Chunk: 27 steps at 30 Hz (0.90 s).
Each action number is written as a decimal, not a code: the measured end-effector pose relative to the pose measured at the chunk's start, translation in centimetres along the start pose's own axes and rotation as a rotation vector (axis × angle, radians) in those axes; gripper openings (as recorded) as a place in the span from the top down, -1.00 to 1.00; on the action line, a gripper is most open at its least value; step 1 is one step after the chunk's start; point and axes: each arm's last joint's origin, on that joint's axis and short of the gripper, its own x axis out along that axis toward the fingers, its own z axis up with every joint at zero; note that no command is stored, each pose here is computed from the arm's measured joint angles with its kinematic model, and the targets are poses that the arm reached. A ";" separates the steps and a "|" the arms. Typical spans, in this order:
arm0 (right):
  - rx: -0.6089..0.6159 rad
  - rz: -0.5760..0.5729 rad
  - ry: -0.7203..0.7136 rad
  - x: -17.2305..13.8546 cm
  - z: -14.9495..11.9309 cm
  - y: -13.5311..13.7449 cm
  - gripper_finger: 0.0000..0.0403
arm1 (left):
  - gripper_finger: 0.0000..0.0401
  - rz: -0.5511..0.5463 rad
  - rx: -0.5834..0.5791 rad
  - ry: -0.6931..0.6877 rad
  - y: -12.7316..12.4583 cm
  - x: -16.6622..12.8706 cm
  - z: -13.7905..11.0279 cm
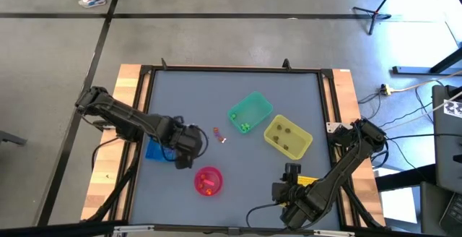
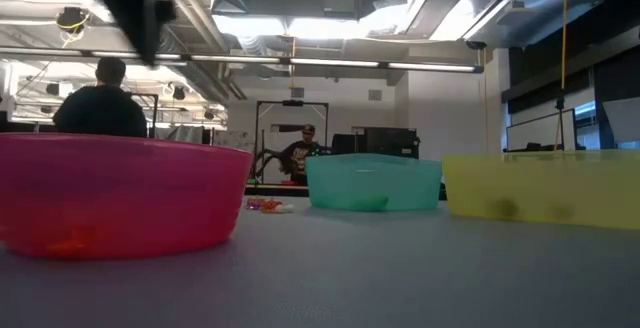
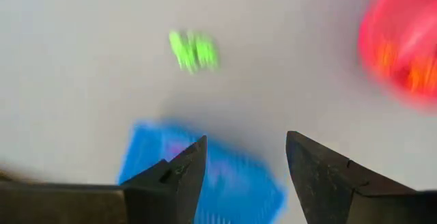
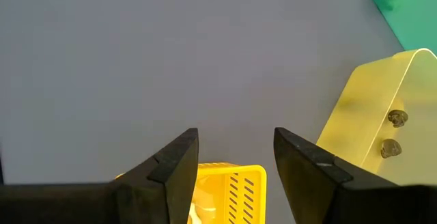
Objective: Sort Halloween decoration
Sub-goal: Put the orange pumpkin toy into the pink bin
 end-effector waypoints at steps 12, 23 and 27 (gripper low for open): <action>0.000 -0.003 -0.003 0.0 0.0 0.0 0.06 | 0.08 -0.082 -0.161 -0.344 0.7 1.0 4.4; -0.001 -0.042 -0.049 0.0 0.1 -0.1 0.06 | 0.08 -0.118 -0.317 -0.519 5.1 3.5 7.9; 0.000 -0.042 -0.049 0.0 0.1 -0.1 0.06 | 0.08 -0.089 -0.374 -0.489 6.4 4.7 8.4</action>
